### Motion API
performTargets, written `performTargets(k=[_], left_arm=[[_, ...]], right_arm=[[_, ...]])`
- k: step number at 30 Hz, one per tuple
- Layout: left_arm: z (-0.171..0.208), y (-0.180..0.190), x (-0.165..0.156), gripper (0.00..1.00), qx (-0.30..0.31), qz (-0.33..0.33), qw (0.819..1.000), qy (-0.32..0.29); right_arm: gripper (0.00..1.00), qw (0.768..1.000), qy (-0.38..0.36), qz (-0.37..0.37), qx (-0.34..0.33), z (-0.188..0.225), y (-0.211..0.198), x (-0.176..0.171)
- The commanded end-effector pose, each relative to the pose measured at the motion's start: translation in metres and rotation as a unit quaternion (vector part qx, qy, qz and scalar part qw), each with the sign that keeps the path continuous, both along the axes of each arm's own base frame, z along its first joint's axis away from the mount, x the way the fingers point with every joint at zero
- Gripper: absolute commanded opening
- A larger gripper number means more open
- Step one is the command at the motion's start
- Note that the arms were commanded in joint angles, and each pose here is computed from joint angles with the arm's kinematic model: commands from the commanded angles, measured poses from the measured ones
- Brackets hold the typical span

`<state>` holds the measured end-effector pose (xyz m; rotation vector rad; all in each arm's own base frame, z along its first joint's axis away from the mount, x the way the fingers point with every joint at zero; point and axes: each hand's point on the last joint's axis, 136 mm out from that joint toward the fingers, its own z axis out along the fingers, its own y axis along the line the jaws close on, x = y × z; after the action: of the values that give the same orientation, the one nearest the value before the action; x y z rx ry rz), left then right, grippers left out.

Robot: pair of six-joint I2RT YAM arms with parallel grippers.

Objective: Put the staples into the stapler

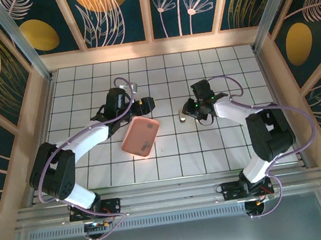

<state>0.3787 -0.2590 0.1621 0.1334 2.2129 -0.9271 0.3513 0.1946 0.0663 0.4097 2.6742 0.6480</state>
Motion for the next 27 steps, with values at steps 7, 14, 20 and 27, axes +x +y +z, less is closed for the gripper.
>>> performTargets(k=[7, 14, 20, 27], left_arm=[[-0.003, 0.008, 0.005, 0.77, -0.002, 0.008, 1.000, 0.000], [-0.001, 0.014, 0.006, 0.77, 0.007, 0.017, 1.000, -0.004], [0.005, 0.019, 0.008, 0.78, 0.013, 0.024, 1.000, -0.013], [0.010, 0.021, 0.009, 0.79, 0.014, 0.027, 0.999, -0.017]], right_arm=[[0.29, 0.999, 0.032, 0.009, 0.000, -0.039, 0.008, -0.001], [0.25, 0.998, 0.052, 0.011, -0.022, -0.052, 0.006, -0.006], [0.37, 0.999, 0.007, 0.011, -0.032, -0.014, 0.000, 0.005], [0.41, 0.998, -0.017, -0.003, -0.057, 0.016, -0.026, 0.010]])
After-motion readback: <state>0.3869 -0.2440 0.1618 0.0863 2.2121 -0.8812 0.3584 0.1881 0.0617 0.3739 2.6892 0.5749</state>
